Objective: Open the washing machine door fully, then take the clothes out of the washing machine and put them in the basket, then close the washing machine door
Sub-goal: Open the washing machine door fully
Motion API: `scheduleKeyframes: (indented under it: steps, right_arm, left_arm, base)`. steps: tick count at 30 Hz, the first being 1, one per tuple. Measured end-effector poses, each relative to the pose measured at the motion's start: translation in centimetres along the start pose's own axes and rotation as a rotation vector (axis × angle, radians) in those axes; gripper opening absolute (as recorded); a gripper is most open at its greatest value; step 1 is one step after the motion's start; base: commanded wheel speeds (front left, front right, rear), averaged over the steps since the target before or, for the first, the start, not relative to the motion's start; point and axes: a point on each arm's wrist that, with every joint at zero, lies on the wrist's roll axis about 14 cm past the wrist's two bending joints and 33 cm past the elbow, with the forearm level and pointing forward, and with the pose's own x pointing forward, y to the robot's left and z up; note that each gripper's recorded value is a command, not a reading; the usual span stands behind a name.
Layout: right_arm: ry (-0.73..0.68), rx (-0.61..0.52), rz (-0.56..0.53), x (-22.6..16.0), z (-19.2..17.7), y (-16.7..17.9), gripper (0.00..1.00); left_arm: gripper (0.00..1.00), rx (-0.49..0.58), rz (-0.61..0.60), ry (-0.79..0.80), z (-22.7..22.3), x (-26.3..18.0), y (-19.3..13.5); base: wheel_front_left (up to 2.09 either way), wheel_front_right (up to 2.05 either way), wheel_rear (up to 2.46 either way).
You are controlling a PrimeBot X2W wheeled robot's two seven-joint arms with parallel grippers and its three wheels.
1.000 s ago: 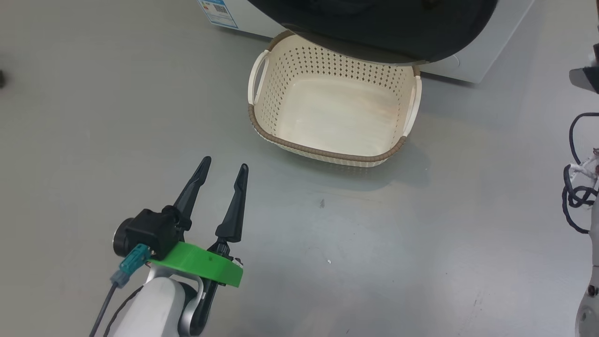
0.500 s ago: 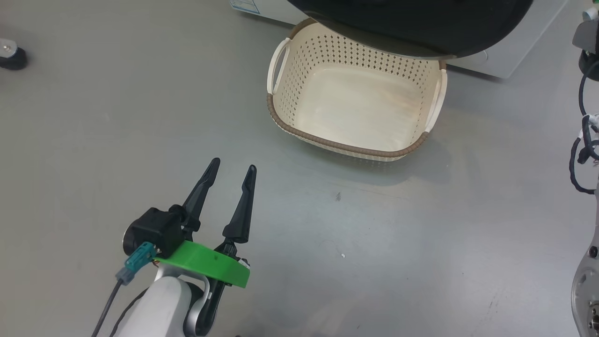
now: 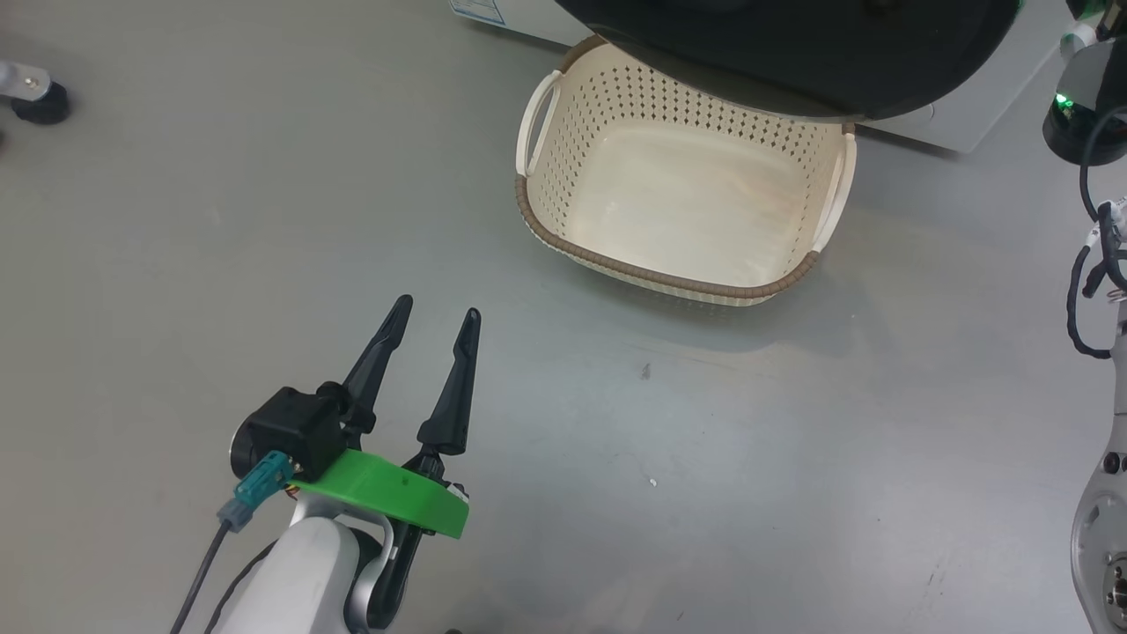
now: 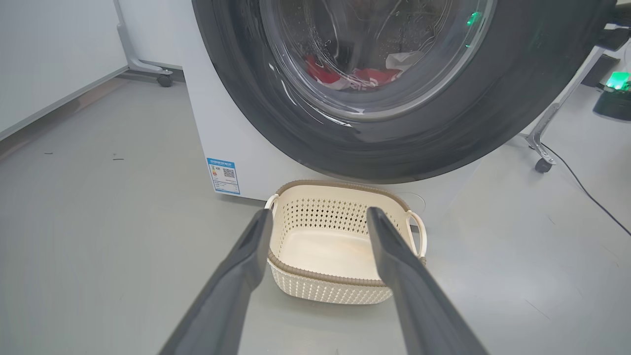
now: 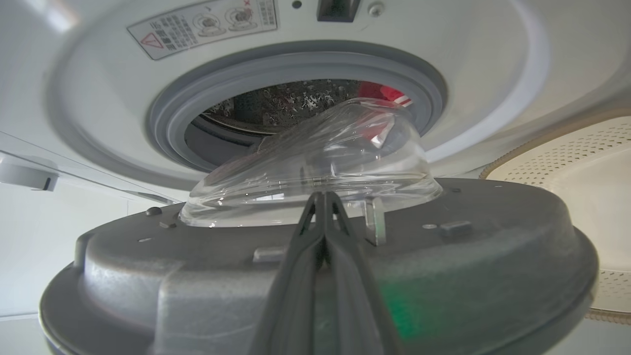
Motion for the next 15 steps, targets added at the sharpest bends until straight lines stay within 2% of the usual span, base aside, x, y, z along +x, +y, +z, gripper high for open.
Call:
scheduleKeyframes:
  steps: [15]
  right_arm:
    - [0.123, 0.093, -0.038, -0.7, -2.6, -1.0, 0.0]
  left_arm:
    - [1.0, 0.001, -0.007, -0.023, 0.8, -0.4, -0.2]
  base:
    - [0.0, 0.0, 0.0]
